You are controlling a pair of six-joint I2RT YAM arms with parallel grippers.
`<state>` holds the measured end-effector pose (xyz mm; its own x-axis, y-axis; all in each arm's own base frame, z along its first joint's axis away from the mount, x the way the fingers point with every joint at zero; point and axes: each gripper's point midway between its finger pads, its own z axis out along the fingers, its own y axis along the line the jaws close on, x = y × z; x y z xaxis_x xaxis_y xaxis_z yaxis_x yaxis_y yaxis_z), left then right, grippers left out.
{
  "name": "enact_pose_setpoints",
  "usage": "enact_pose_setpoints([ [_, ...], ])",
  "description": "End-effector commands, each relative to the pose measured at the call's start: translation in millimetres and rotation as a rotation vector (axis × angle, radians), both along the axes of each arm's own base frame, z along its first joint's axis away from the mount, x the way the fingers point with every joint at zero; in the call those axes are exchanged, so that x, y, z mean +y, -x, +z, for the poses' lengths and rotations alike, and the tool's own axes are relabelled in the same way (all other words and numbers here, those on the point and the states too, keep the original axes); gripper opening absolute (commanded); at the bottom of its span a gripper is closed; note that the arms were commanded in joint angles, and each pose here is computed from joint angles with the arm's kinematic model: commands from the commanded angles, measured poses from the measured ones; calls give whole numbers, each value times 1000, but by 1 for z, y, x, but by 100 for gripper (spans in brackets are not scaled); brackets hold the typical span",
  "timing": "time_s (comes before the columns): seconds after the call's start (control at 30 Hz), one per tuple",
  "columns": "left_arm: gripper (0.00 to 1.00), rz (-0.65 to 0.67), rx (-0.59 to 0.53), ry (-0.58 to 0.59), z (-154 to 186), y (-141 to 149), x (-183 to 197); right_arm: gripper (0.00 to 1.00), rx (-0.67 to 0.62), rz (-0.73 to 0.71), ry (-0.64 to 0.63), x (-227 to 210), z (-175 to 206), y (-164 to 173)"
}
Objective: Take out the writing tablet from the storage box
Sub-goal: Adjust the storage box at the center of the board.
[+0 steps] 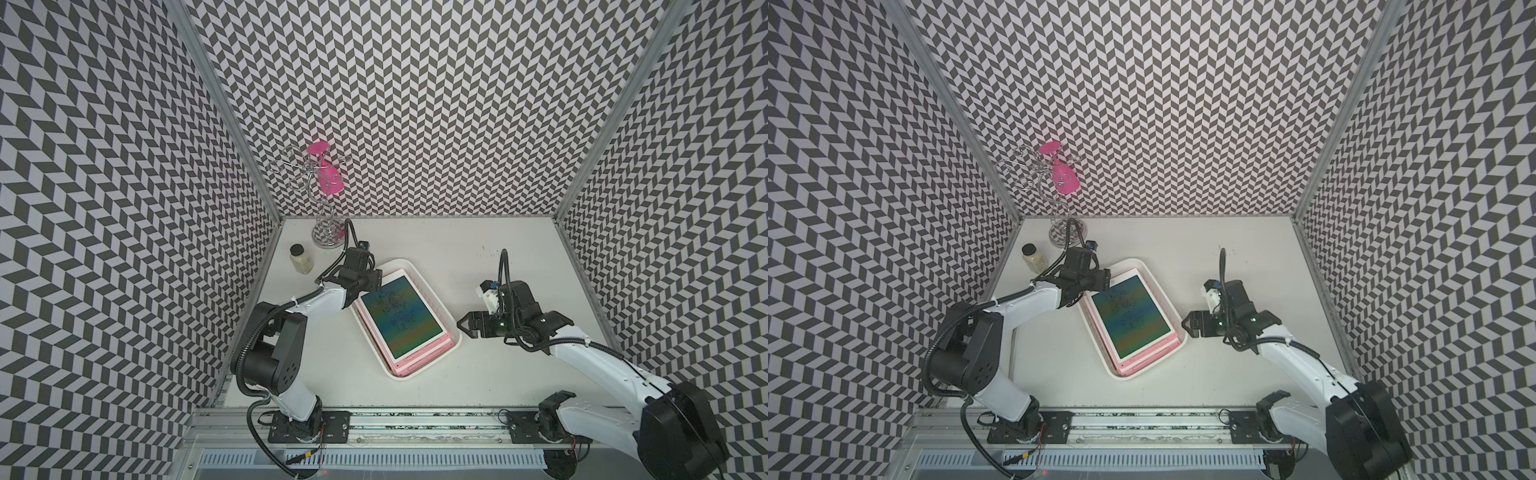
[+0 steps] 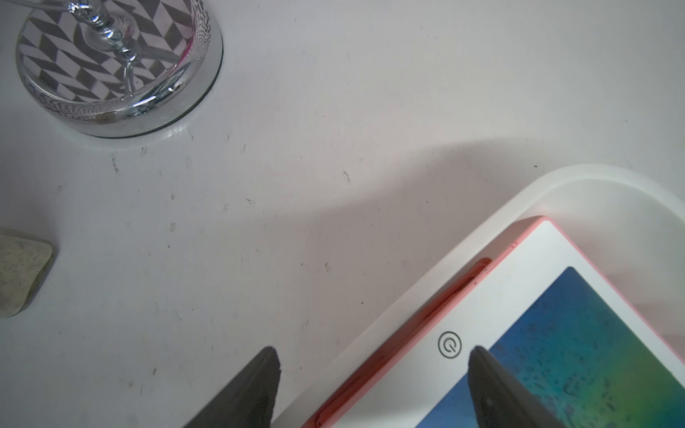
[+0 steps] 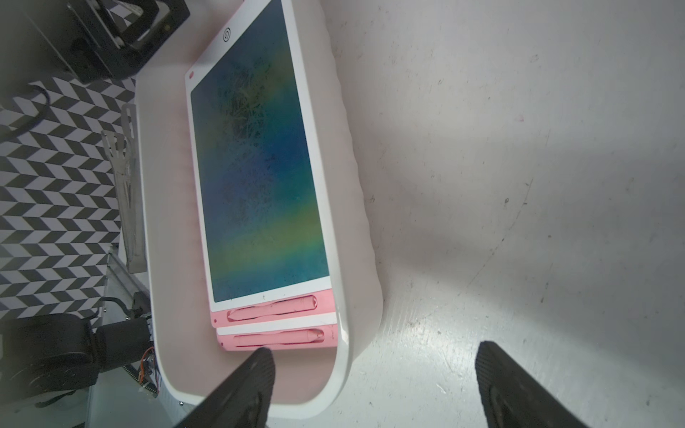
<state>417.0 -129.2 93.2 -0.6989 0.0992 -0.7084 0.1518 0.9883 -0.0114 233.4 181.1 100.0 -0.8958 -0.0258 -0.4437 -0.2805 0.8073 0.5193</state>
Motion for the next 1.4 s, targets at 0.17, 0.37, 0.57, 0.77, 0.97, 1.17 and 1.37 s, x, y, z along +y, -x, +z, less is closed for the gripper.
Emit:
enact_pose_setpoints([
  [0.17,69,36,67,-47,-17,-4,4,81,24,24,-100,14,-2,21],
  [0.37,42,60,161,-47,-44,6,7,78,41,43,-136,27,0,30],
  [0.57,28,100,231,-6,-64,22,15,72,71,49,-157,34,-6,33],
  [0.77,31,118,236,-3,-68,31,22,71,81,51,-155,37,-10,34],
  [0.97,46,63,213,-7,-56,29,13,71,106,48,-155,37,-19,41],
  [1.17,49,69,214,-46,-55,30,18,69,123,65,-183,47,-19,44],
  [1.37,49,70,251,-54,-65,36,18,66,151,66,-168,53,-28,38],
])
